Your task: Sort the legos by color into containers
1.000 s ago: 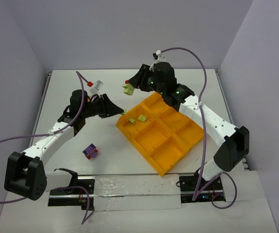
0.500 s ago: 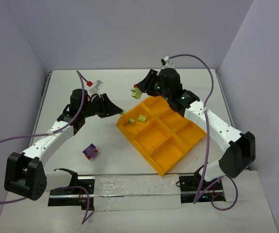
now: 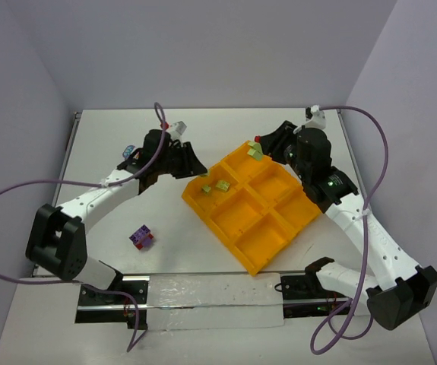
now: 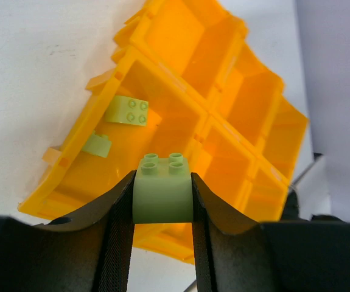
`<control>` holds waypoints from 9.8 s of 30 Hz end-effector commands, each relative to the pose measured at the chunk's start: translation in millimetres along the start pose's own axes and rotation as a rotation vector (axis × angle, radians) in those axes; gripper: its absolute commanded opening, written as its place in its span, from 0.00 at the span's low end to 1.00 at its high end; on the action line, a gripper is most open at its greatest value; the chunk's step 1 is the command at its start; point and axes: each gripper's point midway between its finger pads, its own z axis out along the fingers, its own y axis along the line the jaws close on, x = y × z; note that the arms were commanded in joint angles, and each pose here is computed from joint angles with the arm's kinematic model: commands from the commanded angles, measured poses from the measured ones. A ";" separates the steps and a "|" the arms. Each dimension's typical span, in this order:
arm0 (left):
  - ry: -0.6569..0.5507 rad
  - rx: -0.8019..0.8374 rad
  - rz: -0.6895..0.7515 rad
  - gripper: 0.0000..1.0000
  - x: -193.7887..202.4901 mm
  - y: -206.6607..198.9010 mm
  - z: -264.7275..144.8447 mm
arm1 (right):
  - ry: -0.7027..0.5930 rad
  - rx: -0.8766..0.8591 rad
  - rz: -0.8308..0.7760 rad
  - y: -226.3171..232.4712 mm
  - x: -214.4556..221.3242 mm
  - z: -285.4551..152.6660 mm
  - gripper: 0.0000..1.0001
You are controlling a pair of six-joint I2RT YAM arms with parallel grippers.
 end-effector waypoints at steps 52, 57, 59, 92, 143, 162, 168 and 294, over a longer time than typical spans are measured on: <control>-0.063 0.486 0.143 0.87 1.6 -117.0 -27.0 | 0.217 -0.194 -0.036 60.6 57.5 28.3 0.00; -0.075 0.495 0.117 0.88 -1.5 -121.5 -23.0 | 0.212 -0.189 -0.036 60.2 55.8 27.8 0.00; -0.072 0.482 0.110 0.88 -2.5 -121.6 -17.3 | 0.211 -0.192 -0.035 61.6 55.8 26.5 0.00; -0.059 0.439 0.087 0.00 2.3 -122.1 3.1 | 0.186 -0.159 -0.053 58.3 51.4 25.2 0.00; -0.144 0.444 0.187 0.89 -25.7 -125.1 -53.8 | 0.219 -0.143 -0.078 45.7 56.7 30.0 0.00; -0.141 0.474 0.117 0.82 -45.5 -137.5 -30.3 | 0.241 -0.185 -0.077 62.8 68.0 27.5 0.00; -0.126 0.477 0.103 0.69 -45.2 -136.2 -21.0 | 0.242 -0.195 -0.079 67.5 68.2 26.7 0.00; -0.312 -1.175 -0.621 0.99 -104.6 284.7 6.0 | 0.377 -0.163 -0.318 17.9 152.0 8.6 0.70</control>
